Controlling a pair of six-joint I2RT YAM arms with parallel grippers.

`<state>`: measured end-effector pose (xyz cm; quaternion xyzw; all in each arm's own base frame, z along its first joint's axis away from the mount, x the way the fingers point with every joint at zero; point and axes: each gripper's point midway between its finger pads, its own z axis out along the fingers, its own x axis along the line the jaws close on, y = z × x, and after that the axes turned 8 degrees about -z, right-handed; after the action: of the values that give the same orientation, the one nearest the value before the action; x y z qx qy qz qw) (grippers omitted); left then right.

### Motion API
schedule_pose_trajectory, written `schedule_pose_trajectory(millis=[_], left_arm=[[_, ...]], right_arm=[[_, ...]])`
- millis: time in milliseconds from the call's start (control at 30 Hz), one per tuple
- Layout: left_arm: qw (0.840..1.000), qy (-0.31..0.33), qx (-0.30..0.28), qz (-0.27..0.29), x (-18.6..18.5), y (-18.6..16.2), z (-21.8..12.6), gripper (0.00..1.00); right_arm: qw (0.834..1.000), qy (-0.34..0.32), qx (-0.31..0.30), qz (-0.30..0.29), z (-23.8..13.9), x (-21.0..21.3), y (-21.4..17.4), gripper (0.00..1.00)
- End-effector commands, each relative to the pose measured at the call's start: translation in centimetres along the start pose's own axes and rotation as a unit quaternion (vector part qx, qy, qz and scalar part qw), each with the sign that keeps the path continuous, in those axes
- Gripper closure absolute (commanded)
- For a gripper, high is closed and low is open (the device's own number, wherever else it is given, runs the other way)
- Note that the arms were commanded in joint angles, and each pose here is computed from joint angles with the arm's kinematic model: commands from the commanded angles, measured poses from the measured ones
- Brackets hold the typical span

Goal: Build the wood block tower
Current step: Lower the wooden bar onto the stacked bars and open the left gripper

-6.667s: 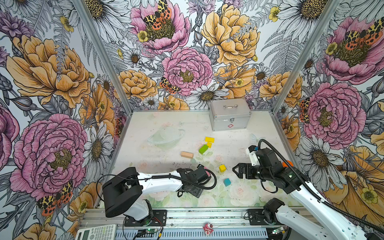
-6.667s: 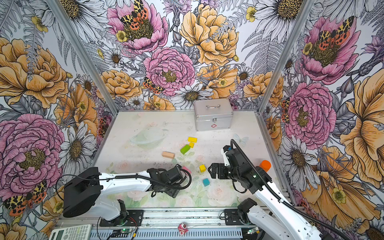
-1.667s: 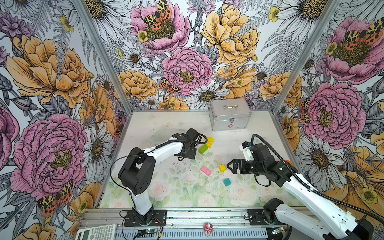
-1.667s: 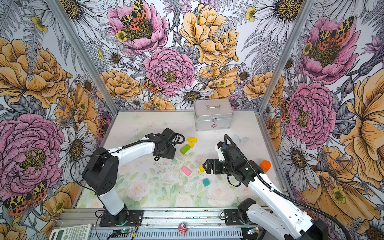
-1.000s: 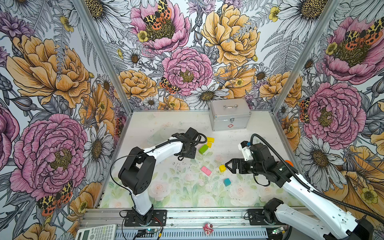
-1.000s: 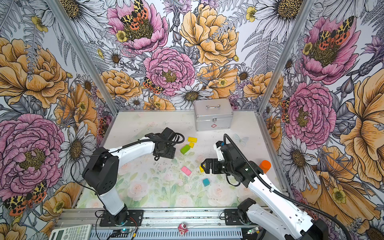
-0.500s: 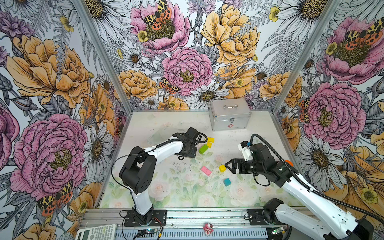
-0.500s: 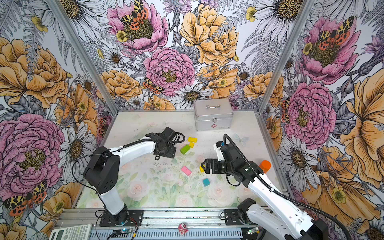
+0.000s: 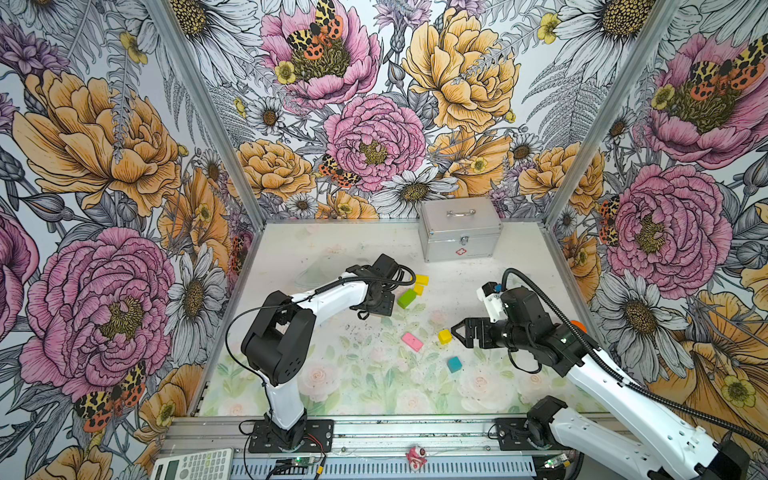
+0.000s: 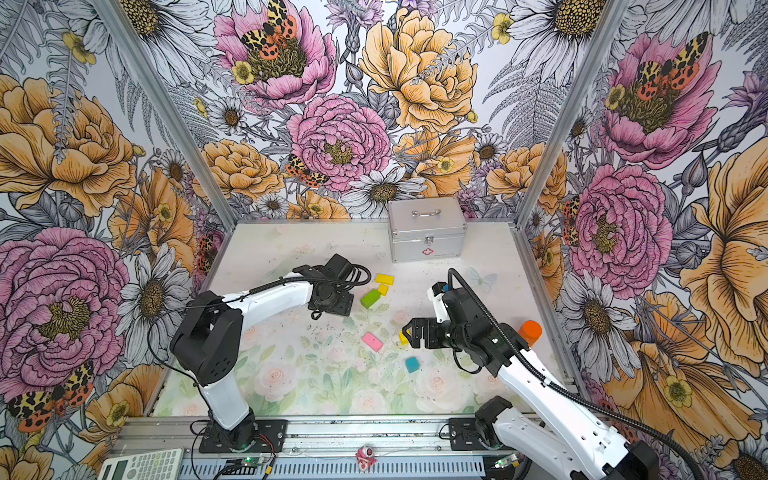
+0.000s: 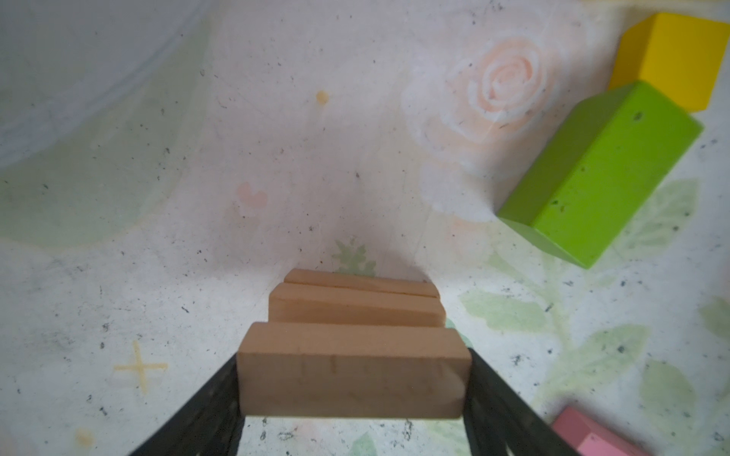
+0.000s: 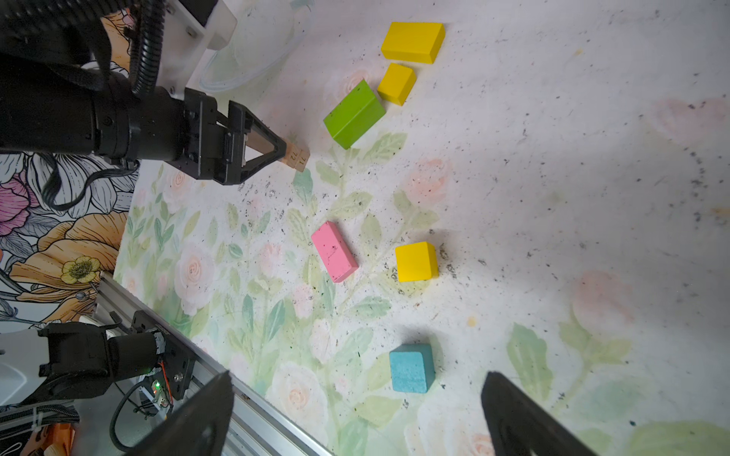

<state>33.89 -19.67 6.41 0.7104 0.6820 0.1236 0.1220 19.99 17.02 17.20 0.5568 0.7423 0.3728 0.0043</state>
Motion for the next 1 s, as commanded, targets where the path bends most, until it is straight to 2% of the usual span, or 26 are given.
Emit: schedule_pose_trajectory(millis=[0,967], left_arm=[[1.000,-0.011,-0.008,-0.007,-0.6,0.7,0.0,0.19],[1.000,-0.019,-0.023,0.003,-1.2,1.6,-1.1,0.14]], right_arm=[[1.000,-0.008,-0.003,-0.008,-0.2,-0.4,-0.2,0.00],[1.000,-0.014,-0.002,-0.010,-0.5,-0.6,-0.2,0.00]])
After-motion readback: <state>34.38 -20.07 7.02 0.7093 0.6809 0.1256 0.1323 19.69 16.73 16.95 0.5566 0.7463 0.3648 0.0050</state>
